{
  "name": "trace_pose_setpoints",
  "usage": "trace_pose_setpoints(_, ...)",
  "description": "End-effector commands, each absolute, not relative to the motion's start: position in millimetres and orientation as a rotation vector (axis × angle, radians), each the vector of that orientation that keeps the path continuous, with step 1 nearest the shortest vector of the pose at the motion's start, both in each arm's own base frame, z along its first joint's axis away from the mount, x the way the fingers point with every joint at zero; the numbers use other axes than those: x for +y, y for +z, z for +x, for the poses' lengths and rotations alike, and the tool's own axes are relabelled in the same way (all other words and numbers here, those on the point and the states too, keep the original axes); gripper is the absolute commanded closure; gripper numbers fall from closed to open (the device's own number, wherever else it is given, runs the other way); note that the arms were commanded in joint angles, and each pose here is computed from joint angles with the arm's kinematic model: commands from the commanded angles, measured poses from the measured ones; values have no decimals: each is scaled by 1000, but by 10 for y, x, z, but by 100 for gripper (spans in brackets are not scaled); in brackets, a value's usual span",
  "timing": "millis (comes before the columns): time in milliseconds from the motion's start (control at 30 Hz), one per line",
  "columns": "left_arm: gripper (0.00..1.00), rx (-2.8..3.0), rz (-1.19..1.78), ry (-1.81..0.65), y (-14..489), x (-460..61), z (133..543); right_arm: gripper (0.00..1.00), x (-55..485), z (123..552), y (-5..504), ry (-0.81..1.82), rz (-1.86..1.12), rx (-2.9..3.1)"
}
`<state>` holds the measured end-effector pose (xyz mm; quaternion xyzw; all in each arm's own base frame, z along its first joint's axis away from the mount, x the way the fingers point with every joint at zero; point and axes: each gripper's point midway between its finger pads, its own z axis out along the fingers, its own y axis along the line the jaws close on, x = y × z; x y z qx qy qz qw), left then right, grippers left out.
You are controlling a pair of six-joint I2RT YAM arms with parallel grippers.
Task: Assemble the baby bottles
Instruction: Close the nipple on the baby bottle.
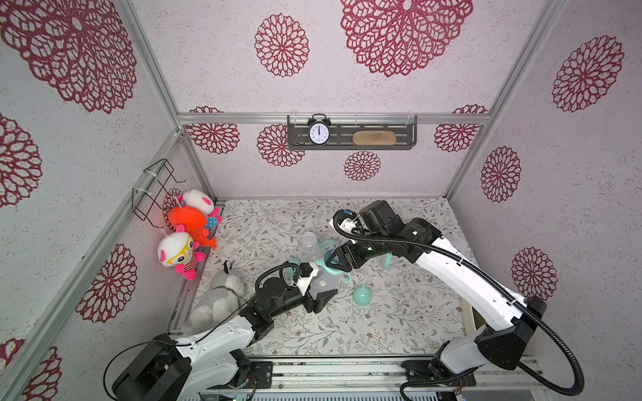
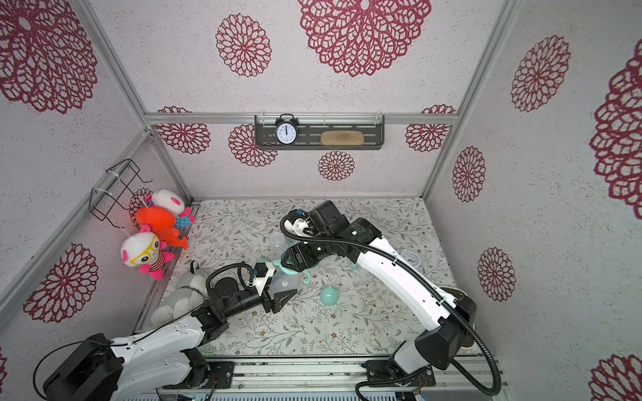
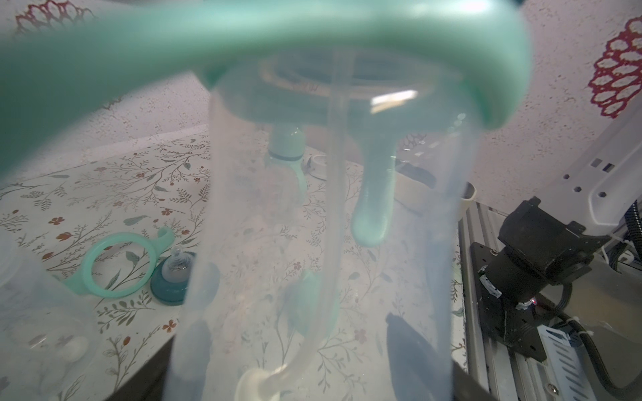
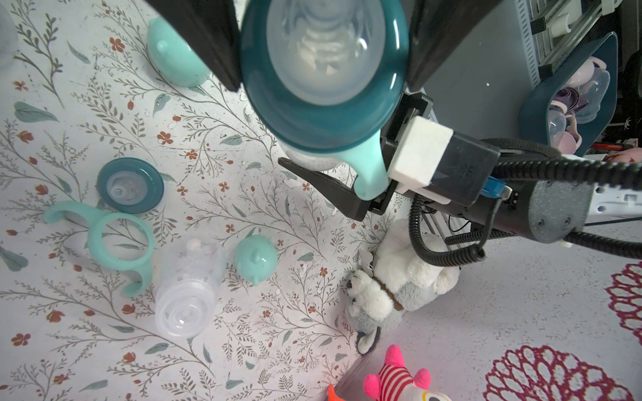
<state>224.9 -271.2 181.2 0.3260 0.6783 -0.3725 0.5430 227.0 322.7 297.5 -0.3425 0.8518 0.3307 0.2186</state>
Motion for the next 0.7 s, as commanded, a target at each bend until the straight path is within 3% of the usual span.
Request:
trace_pose_setpoints(0,100,1502,757,-887,2142,-2762,2288,37,3198,2206,2996,941,-962,2349)
trace_pose_setpoints(300,100,1520,716,-820,2209,-2725,2386,41,3160,2215,2832,935,-840,2434)
trace_pose_setpoints(667,100,1512,662,-565,2191,-2734,2523,45,3101,2206,2502,876,-415,2652)
